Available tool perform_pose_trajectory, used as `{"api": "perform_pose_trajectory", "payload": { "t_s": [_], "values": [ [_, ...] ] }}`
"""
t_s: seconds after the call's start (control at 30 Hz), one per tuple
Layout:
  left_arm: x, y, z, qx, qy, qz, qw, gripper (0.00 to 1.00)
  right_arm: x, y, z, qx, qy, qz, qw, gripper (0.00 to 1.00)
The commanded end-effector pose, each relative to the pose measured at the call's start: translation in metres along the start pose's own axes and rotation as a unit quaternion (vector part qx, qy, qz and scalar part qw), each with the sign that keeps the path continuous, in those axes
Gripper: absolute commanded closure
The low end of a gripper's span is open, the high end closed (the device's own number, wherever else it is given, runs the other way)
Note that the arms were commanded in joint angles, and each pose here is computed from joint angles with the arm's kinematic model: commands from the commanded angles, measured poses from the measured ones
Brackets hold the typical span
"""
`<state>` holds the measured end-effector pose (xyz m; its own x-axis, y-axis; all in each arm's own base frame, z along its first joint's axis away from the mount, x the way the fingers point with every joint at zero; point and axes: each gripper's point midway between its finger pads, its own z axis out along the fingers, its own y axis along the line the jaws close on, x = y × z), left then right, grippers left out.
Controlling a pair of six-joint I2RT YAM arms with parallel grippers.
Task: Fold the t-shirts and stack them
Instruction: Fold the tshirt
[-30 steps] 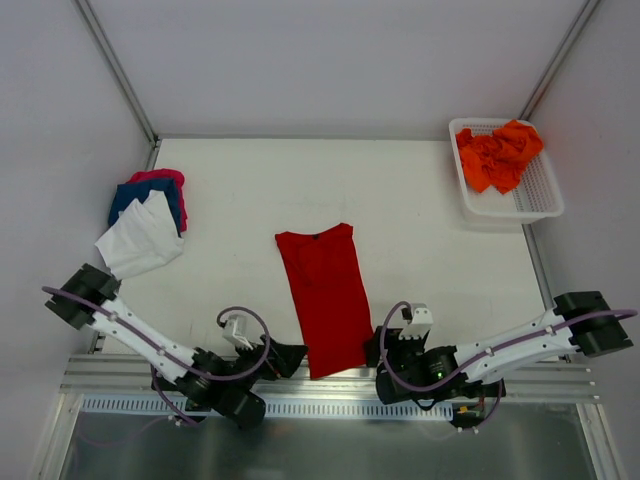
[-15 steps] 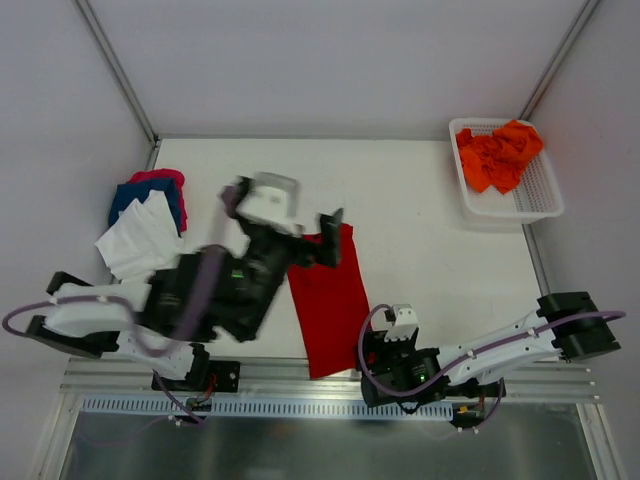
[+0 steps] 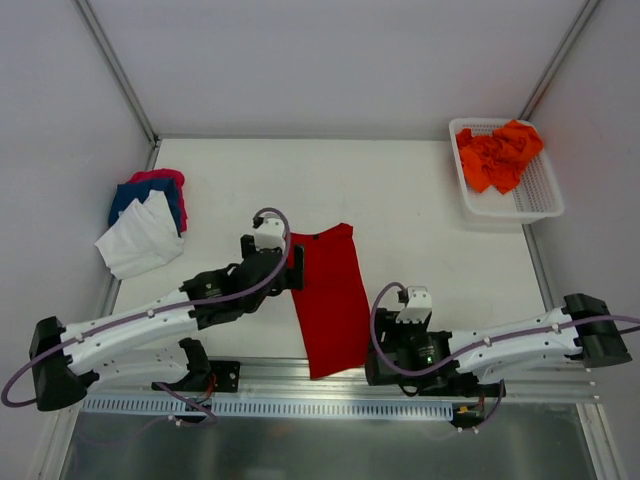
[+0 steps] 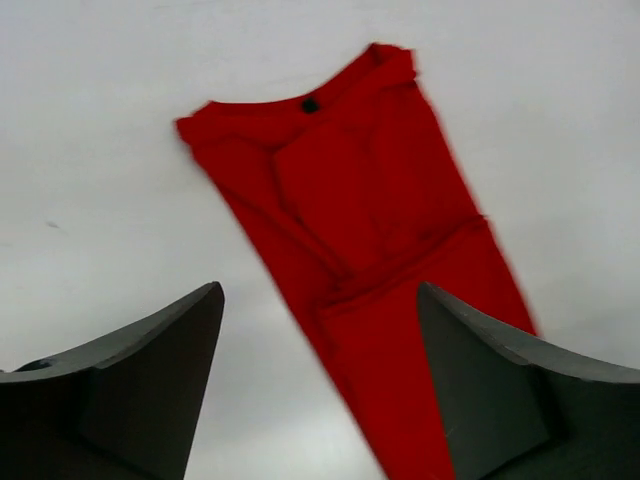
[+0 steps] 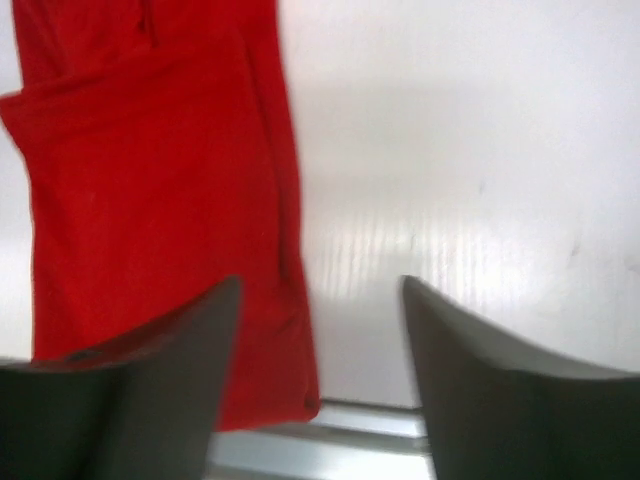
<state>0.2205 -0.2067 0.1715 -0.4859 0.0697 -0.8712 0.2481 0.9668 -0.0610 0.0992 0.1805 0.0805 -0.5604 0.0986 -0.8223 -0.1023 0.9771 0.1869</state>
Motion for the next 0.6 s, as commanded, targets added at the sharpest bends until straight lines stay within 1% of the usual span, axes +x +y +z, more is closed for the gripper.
{"api": "perform_pose_trajectory", "payload": {
  "t_s": [0.0,0.03,0.07,0.1,0.13,0.17,0.2,0.23,0.27,0.3,0.37,0.4,0.43,0.47,0.5,0.57],
  "values": [
    [0.026,-0.028,-0.014,0.076,0.047,-0.119,0.989,0.24,-0.037,-0.007,0.002,0.026,-0.039,-0.032,0.998,0.4],
    [0.033,-0.027,-0.014,0.074,0.056,-0.134,0.987,0.3,-0.045,-0.011,0.007,0.044,-0.046,-0.031,0.997,0.44],
    [0.039,-0.033,-0.016,0.086,0.07,-0.142,0.984,0.3,-0.05,-0.011,0.008,0.05,-0.046,-0.054,0.996,0.46],
    [0.044,-0.037,-0.016,0.094,0.083,-0.151,0.981,0.31,-0.053,-0.003,0.012,0.045,-0.046,-0.051,0.997,0.53],
    [0.047,-0.046,-0.016,0.11,0.09,-0.172,0.975,0.31,-0.056,-0.002,0.018,0.053,-0.042,-0.055,0.996,0.55],
    [0.05,-0.054,-0.016,0.127,0.097,-0.179,0.971,0.3,-0.056,-0.003,0.023,0.059,-0.036,-0.098,0.993,0.56],
    [0.063,-0.063,-0.018,0.154,0.118,-0.184,0.964,0.29,-0.058,0.006,0.029,0.052,-0.033,-0.089,0.994,0.55],
    [0.057,-0.074,-0.018,0.177,0.112,-0.214,0.954,0.27,-0.058,0.004,0.036,0.062,-0.022,-0.092,0.994,0.53],
    [0.061,-0.078,-0.018,0.184,0.118,-0.221,0.95,0.23,-0.055,0.003,0.042,0.067,-0.013,-0.121,0.99,0.52],
    [0.067,-0.078,-0.016,0.181,0.126,-0.226,0.949,0.21,-0.056,0.011,0.047,0.06,-0.014,-0.115,0.991,0.51],
    [0.077,-0.072,-0.011,0.156,0.138,-0.234,0.95,0.21,-0.05,0.018,0.058,0.049,0.011,-0.114,0.992,0.5],
    [0.081,-0.069,-0.008,0.143,0.141,-0.236,0.951,0.21,-0.05,0.03,0.065,0.024,0.008,-0.114,0.993,0.52],
    [0.083,-0.069,-0.007,0.137,0.145,-0.238,0.951,0.21,-0.045,0.035,0.07,0.008,0.027,-0.106,0.994,0.53],
    [0.093,-0.066,-0.003,0.12,0.16,-0.227,0.953,0.21,-0.045,0.04,0.075,-0.001,0.033,-0.102,0.994,0.55],
    [0.092,-0.068,-0.002,0.117,0.164,-0.227,0.953,0.21,-0.046,0.048,0.081,-0.013,0.039,-0.101,0.994,0.64],
    [0.1,-0.069,0.004,0.105,0.179,-0.218,0.954,0.21,-0.046,0.054,0.088,-0.015,0.045,-0.105,0.993,0.74]
  ]
}}
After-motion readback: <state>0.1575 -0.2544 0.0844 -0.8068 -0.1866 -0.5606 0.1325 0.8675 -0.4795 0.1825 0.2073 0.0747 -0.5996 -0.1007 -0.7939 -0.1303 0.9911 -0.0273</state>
